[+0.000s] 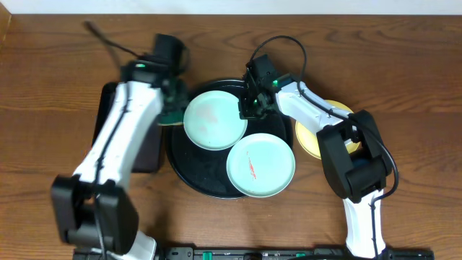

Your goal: Clean dirty plates on tray and stack at the side

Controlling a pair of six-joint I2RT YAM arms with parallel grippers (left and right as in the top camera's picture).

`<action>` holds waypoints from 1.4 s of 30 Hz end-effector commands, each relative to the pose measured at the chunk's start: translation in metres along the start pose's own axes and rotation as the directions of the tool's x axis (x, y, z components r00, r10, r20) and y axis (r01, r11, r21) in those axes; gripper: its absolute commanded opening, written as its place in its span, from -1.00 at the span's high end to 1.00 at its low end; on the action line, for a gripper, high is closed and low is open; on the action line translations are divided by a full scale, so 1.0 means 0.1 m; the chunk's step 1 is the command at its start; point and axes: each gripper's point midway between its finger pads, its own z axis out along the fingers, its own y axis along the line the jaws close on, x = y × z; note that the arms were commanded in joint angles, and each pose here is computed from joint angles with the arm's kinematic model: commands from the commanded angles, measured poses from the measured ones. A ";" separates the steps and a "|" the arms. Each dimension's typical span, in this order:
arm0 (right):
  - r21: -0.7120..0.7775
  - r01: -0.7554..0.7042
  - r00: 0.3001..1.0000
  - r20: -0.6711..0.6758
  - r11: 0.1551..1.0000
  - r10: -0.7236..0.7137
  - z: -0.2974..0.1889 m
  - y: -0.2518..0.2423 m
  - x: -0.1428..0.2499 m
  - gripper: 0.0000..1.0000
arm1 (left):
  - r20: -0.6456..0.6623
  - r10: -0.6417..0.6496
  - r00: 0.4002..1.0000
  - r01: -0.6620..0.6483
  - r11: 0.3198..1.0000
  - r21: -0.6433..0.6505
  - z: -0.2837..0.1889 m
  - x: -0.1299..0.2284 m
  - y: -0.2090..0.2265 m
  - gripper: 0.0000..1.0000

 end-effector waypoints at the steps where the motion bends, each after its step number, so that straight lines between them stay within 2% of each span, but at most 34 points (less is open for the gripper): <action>1: 0.068 -0.016 1.000 0.002 0.998 0.016 0.03 -0.13 0.03 0.98 | 0.030 -0.066 0.997 0.068 0.997 -0.041 -0.09 -0.14 0.33 0.85; 5: 0.134 0.037 0.995 0.082 0.990 -0.048 -0.23 -0.09 -0.11 0.98 | 0.007 -0.124 0.992 0.124 0.990 -0.073 -0.05 -0.14 0.58 0.85; 10: 0.291 0.127 0.960 0.204 0.948 -0.191 -0.67 0.01 -0.29 0.98 | 0.004 -0.148 0.989 0.148 0.986 -0.083 -0.04 -0.15 0.67 0.85; 18: 0.529 0.179 0.854 0.336 0.830 -0.398 -1.34 0.32 -0.40 0.98 | 0.004 -0.148 0.989 0.148 0.986 -0.083 -0.04 -0.15 0.67 0.85; 23: 0.683 0.164 0.770 0.362 0.711 -0.526 -1.72 0.49 -0.38 0.98 | 0.003 -0.148 0.989 0.147 0.986 -0.083 -0.04 -0.15 0.67 0.85; 29: 0.850 0.076 0.678 0.340 0.522 -0.651 -2.15 0.64 -0.30 0.98 | 0.003 -0.147 0.989 0.147 0.986 -0.083 -0.04 -0.14 0.67 0.85; 32: 0.897 0.032 0.648 0.317 0.441 -0.692 -2.30 0.71 -0.25 0.98 | 0.003 -0.147 0.989 0.147 0.986 -0.083 -0.04 -0.14 0.67 0.85; 36: 0.932 -0.095 0.613 0.332 0.350 -0.717 -2.56 0.75 -0.20 0.98 | 0.003 -0.147 0.989 0.147 0.986 -0.083 -0.04 -0.14 0.67 0.85; 39: 0.937 -0.180 0.593 0.347 0.300 -0.727 -2.73 0.77 -0.16 0.98 | 0.003 -0.147 0.989 0.147 0.986 -0.083 -0.04 -0.14 0.67 0.85; 42: 0.935 -0.209 0.584 0.355 0.287 -0.730 -2.78 0.79 -0.15 0.98 | 0.003 -0.147 0.989 0.147 0.986 -0.083 -0.04 -0.14 0.67 0.85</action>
